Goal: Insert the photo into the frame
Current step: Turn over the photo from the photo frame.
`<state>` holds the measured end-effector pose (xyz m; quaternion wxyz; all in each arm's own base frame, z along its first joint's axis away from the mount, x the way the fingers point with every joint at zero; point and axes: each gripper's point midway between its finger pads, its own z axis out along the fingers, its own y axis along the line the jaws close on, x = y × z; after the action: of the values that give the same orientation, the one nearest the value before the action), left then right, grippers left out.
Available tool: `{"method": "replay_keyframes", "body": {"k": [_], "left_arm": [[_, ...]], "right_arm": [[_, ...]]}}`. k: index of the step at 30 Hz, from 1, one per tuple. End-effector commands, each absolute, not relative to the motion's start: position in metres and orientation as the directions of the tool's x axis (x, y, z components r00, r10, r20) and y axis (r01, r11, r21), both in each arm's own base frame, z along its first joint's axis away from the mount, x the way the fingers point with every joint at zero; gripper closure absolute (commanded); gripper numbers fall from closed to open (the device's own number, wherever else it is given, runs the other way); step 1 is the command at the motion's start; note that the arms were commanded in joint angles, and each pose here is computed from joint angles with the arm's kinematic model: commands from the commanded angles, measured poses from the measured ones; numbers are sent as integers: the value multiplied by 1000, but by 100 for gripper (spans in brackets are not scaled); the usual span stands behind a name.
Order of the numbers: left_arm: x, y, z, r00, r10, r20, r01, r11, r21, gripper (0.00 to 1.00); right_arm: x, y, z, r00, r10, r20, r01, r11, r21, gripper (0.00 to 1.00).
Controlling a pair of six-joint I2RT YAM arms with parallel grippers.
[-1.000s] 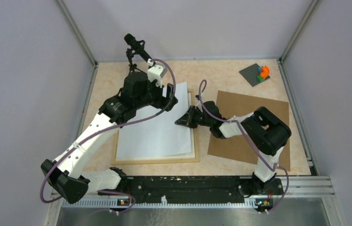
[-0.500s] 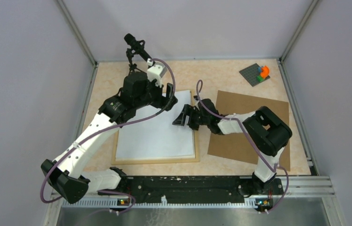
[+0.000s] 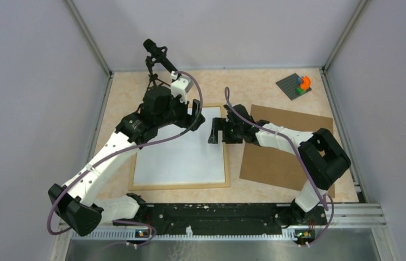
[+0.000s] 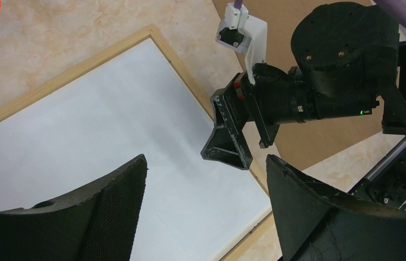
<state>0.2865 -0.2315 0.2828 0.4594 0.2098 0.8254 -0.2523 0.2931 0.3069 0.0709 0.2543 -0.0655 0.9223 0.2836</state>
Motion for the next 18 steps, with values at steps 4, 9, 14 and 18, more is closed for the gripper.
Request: {"method": "replay_keyframes", "body": {"k": [4, 9, 14, 18], "left_arm": [[281, -233, 299, -453, 53, -890, 592, 764, -256, 15], [273, -249, 272, -576, -25, -817, 550, 728, -410, 14], [247, -299, 207, -806, -46, -590, 487, 515, -706, 10], [240, -348, 167, -913, 42, -405, 388, 393, -834, 17]], "right_arm": [[326, 320, 100, -791, 19, -612, -371, 780, 504, 17], [347, 269, 94, -802, 73, -593, -239, 871, 430, 19], [352, 136, 100, -761, 189, -620, 20, 963, 269, 11], [337, 30, 82, -687, 427, -588, 377, 901, 214, 9]]}}
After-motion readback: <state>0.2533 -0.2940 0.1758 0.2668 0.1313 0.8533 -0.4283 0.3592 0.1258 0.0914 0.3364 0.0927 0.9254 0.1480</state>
